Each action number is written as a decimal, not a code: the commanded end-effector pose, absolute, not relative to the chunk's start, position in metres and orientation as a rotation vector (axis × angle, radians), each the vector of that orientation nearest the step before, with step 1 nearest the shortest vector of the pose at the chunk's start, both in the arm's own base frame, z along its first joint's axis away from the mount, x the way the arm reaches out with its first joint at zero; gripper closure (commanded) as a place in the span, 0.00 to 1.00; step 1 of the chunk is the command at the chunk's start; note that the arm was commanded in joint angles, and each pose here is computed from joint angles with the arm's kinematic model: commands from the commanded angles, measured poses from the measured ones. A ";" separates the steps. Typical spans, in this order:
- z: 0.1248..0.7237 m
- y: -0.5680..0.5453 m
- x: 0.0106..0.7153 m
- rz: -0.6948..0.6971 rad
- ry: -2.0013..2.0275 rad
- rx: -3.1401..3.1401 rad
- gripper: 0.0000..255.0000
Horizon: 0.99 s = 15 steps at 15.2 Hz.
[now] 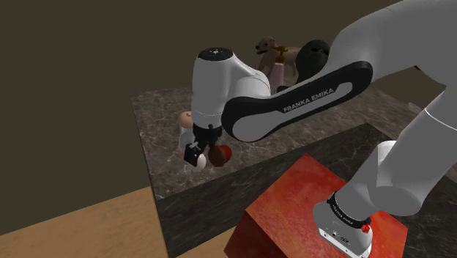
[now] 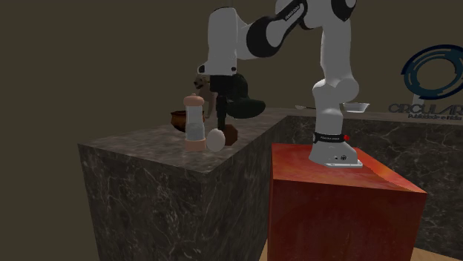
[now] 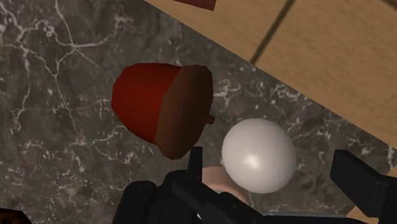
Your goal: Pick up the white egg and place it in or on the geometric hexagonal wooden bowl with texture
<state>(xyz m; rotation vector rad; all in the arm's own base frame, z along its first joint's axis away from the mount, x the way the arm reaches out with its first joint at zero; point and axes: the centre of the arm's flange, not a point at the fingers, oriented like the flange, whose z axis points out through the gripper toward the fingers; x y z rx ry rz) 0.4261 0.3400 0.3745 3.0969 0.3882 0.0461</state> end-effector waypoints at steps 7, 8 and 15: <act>0.331 0.345 0.428 0.050 0.399 3.094 0.00; 0.331 0.345 0.428 0.050 0.399 3.094 0.00; 0.331 0.345 0.428 0.050 0.399 3.094 0.00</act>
